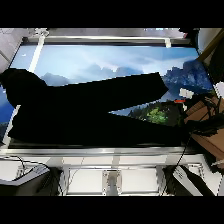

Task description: Fold the clothes and pants, and hang the long-sleeved shirts on hangers.

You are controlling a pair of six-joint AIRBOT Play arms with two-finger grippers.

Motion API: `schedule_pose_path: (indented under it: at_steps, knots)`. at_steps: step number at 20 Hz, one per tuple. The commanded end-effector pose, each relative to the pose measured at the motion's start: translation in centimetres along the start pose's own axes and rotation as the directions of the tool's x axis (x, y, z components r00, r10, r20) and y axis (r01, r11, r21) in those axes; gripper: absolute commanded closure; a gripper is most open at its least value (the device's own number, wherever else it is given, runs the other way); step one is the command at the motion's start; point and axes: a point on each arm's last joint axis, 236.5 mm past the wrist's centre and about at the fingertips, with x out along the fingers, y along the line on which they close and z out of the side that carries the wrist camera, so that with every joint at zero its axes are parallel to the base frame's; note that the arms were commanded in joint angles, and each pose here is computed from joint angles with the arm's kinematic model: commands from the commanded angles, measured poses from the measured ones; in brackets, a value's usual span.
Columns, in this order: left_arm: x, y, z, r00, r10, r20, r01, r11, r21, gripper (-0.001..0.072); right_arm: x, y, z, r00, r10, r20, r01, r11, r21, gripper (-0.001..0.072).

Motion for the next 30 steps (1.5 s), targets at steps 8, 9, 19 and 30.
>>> schedule_pose_path:
  at_steps: [8, 9, 19, 30]
  knots:
    - [4.2, -6.1, 3.5, 0.949, -0.303, 0.084, 0.314, 0.933, -0.176, 0.0214, -2.0, -0.6, 0.3, 1.000, -0.019, 0.020, 0.017, 0.997, 0.081, 0.0086]
    - [4.5, -6.8, 3.7, 0.938, -0.337, 0.084, 0.347, 0.921, -0.176, 0.0052, -2.0, -0.3, -0.2, 1.000, -0.009, -0.004, 0.009, 0.997, 0.082, 0.0086]
    - [8.7, -6.8, 3.9, 0.935, -0.353, 0.041, 0.353, 0.910, -0.218, 0.0248, -5.3, 0.7, -1.5, 0.995, -0.049, 0.091, 0.039, 0.993, 0.110, 0.0087]
    - [3.1, -9.0, 6.5, 0.889, -0.411, 0.204, 0.430, 0.901, -0.058, 0.0690, -0.7, 1.6, -5.3, 0.994, 0.111, 0.012, -0.109, 0.941, 0.321, 0.0152]
